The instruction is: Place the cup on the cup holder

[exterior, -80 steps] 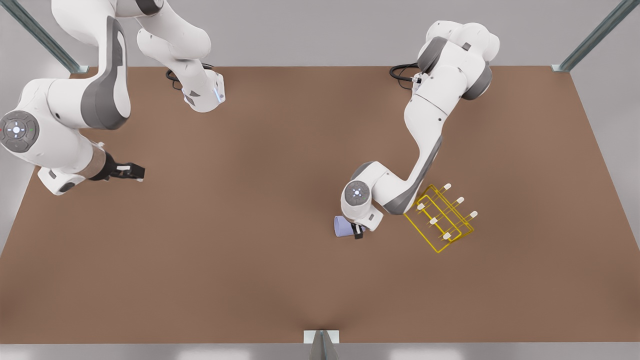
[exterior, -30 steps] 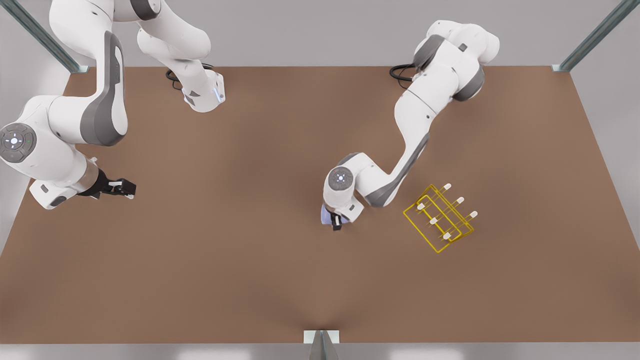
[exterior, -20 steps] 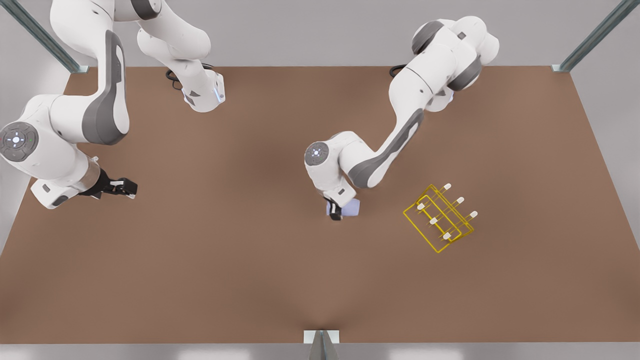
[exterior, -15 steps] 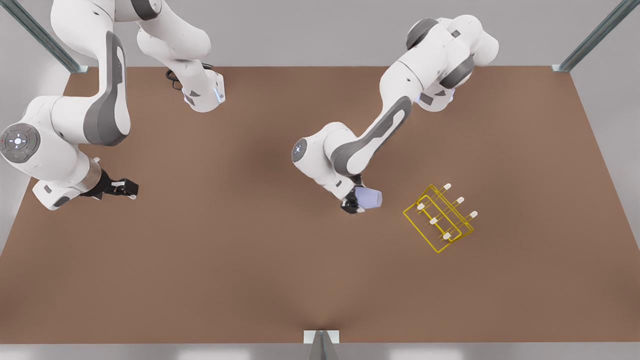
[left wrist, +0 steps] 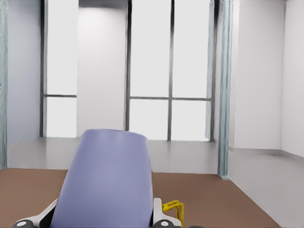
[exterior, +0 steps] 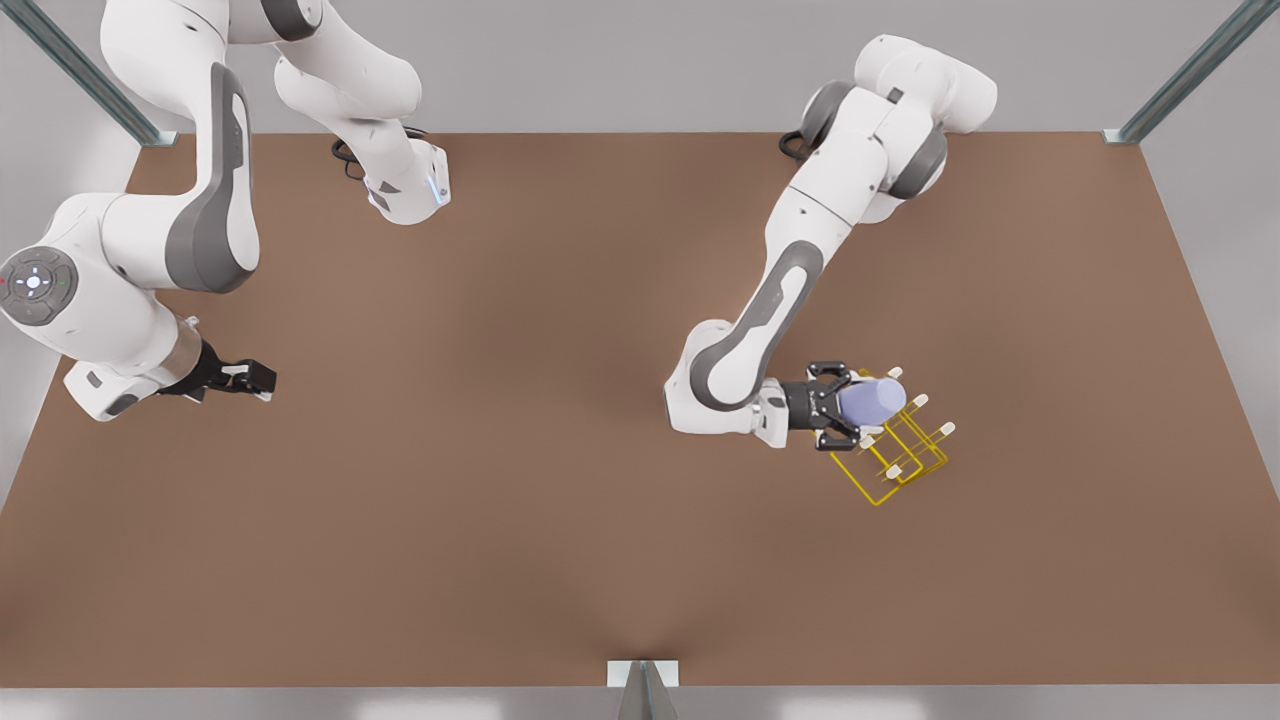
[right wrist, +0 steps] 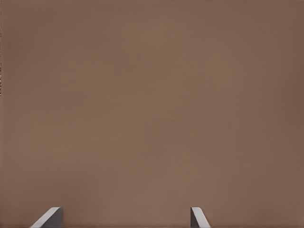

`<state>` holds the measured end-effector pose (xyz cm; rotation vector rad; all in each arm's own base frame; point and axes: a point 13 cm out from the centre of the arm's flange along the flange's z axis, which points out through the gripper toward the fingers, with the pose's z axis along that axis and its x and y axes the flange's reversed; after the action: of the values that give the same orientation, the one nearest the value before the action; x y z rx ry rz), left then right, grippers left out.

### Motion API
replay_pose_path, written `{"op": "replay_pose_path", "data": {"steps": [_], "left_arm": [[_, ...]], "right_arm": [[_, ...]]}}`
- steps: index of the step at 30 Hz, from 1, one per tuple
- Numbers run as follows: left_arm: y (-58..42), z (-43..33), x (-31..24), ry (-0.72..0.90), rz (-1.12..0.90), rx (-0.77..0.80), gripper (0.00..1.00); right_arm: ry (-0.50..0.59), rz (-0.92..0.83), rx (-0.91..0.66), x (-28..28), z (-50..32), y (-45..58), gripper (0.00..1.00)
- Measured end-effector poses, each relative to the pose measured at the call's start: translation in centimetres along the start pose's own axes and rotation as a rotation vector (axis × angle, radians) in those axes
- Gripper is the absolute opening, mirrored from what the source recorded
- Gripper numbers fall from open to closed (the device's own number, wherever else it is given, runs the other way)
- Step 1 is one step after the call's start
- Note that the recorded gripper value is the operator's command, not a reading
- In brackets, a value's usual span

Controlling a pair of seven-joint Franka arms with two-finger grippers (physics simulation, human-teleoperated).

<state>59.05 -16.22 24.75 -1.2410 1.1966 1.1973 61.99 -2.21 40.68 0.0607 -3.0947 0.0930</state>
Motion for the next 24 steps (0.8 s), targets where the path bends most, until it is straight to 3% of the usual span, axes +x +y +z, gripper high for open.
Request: {"op": "replay_pose_path", "data": {"steps": [24], "left_arm": [[2.4,0.3,3.5,-0.047,0.098,-0.006,0.75]], "right_arm": [[0.006,0.0,-0.005,0.0,0.5,0.1,1.0]]}}
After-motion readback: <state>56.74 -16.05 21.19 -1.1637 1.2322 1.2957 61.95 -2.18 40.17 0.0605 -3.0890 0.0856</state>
